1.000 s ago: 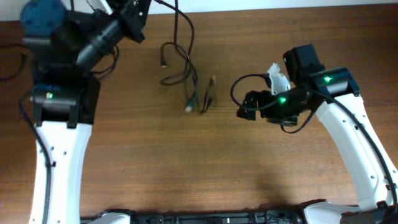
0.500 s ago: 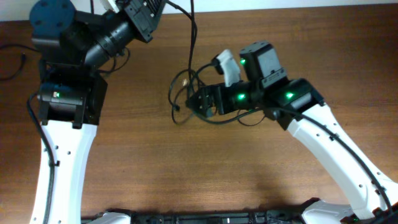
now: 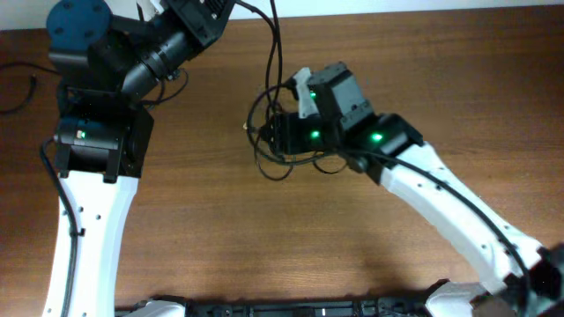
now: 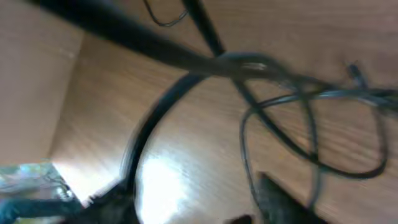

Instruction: Untangle cables

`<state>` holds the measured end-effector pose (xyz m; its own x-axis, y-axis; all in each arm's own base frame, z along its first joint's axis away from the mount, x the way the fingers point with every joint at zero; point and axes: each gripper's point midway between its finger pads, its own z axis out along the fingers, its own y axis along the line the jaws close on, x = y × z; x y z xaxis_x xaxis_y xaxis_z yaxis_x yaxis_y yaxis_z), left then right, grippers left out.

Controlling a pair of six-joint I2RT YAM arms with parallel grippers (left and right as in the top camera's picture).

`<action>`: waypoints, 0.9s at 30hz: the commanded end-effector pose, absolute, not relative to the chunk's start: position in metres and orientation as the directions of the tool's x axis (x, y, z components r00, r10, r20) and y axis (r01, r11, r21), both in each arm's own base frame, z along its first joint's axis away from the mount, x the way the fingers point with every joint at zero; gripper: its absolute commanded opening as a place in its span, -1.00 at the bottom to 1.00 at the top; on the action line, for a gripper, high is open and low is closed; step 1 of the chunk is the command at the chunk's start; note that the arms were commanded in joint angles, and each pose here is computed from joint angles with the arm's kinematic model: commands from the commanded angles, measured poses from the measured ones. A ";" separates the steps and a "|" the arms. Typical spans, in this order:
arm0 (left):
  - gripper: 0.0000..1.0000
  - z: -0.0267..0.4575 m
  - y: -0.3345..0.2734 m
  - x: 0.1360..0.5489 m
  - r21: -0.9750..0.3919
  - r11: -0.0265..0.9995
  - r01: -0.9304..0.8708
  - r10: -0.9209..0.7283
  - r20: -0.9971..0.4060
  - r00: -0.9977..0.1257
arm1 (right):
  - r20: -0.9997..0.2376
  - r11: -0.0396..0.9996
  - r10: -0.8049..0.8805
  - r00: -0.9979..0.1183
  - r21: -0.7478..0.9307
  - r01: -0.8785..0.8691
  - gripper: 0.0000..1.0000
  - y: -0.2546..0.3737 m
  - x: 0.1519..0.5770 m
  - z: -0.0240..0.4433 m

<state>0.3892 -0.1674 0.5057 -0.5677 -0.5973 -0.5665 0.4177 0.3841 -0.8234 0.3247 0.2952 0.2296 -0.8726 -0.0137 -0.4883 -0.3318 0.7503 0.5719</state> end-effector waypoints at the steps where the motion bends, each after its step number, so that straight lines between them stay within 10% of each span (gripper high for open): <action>1: -1.00 0.517 -0.167 0.379 -0.835 0.357 0.418 -0.614 -0.547 -0.569 | -0.505 0.741 -0.049 -0.862 0.560 -0.370 -0.36 0.314 0.323 0.222; 3: -1.00 0.513 -0.166 0.380 -0.843 0.362 0.399 -0.615 -0.537 -0.577 | -0.509 0.742 -0.046 -0.860 0.559 -0.370 -0.92 0.314 0.324 0.222; 11: -1.00 0.411 -0.011 0.416 -0.788 0.535 -0.305 -0.845 -0.489 -0.218 | -0.182 0.893 0.417 -0.891 0.265 0.364 -0.92 0.104 0.325 0.166; 17: -1.00 0.586 0.012 0.384 -0.768 0.561 0.310 -0.816 -0.577 0.047 | -0.122 0.762 0.647 -0.753 0.107 0.638 -0.92 -0.022 0.304 0.156; 24: -1.00 0.591 0.030 0.362 -0.778 0.573 0.258 -0.817 -0.568 0.102 | -0.116 0.755 0.655 -0.747 0.070 0.652 -0.92 -0.029 0.298 0.155; 27: -1.00 0.522 0.065 0.370 -0.851 0.520 -0.079 -0.843 -0.526 0.113 | -0.095 0.773 0.634 -0.768 0.059 0.631 -0.24 -0.027 0.292 0.154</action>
